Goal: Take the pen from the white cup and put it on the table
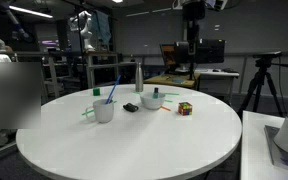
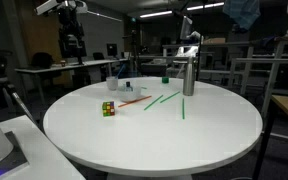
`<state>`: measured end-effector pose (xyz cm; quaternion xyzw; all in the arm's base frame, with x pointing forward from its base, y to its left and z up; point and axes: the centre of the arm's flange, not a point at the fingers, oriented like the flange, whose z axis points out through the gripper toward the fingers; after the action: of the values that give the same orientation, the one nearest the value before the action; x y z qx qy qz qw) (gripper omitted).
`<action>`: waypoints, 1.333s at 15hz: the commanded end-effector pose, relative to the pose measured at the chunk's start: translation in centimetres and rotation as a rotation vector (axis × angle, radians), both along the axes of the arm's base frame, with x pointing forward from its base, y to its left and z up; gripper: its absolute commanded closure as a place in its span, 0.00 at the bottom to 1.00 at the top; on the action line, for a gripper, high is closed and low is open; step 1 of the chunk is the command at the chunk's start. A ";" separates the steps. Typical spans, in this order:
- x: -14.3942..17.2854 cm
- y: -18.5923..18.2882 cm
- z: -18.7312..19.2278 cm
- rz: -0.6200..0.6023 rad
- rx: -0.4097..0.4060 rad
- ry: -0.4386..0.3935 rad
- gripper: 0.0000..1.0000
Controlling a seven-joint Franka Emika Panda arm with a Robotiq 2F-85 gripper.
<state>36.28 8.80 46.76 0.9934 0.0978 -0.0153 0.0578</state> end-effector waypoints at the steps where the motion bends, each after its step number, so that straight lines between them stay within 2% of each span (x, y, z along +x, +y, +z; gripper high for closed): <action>1: 0.0 0.0 0.0 0.000 0.000 0.000 0.00; 11: 3.6 -1.6 -0.5 -0.004 0.052 -0.086 0.00; 20: 9.9 -2.8 -2.5 -0.051 0.190 -0.117 0.00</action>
<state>42.70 6.05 44.60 0.9968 0.0631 0.0492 0.0001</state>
